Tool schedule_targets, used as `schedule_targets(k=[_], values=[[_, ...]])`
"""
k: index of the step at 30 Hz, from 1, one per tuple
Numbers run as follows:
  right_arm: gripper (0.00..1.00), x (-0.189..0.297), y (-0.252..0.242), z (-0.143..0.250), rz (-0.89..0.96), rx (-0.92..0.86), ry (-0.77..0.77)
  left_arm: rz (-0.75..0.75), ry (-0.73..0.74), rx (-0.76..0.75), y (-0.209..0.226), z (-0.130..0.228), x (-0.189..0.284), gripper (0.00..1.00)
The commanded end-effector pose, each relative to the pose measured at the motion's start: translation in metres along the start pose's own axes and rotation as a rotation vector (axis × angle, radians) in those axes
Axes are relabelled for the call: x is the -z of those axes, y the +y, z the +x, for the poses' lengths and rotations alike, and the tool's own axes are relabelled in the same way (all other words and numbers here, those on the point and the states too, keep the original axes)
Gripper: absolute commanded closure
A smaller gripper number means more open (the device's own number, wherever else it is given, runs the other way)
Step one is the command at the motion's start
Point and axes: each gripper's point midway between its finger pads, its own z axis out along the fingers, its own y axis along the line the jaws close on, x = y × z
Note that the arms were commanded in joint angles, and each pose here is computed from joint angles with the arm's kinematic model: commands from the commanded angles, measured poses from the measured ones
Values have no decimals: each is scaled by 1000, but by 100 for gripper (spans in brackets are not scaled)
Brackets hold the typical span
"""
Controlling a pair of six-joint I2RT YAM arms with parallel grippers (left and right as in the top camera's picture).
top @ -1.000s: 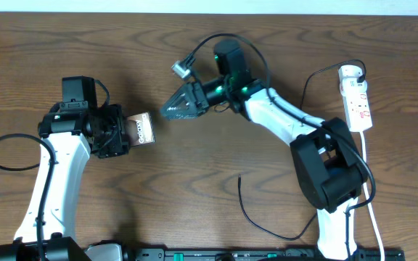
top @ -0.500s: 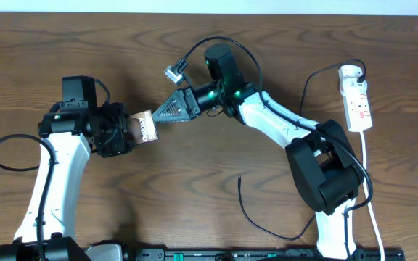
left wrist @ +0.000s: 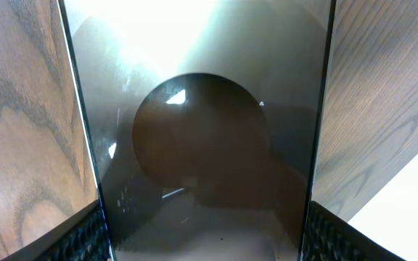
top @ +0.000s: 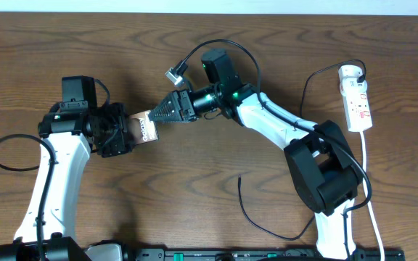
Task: Plug charger to phone and switch on socket
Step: 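Move the right gripper toward the phone held by the left gripper, then close the right gripper on the phone's edge beside the left gripper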
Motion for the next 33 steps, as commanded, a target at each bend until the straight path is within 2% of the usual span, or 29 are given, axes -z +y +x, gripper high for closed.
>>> schedule_targets(k=[1,11,33], values=[[1,-13,3,1,24,56,1,21,2,10,-6,1,5,93],[1,-34,3,12,55,93,25,19,11,9,-5,3,5,93],[11,-48,-7,9,148,134,-20,-5,69,-28,1,22,3,93]])
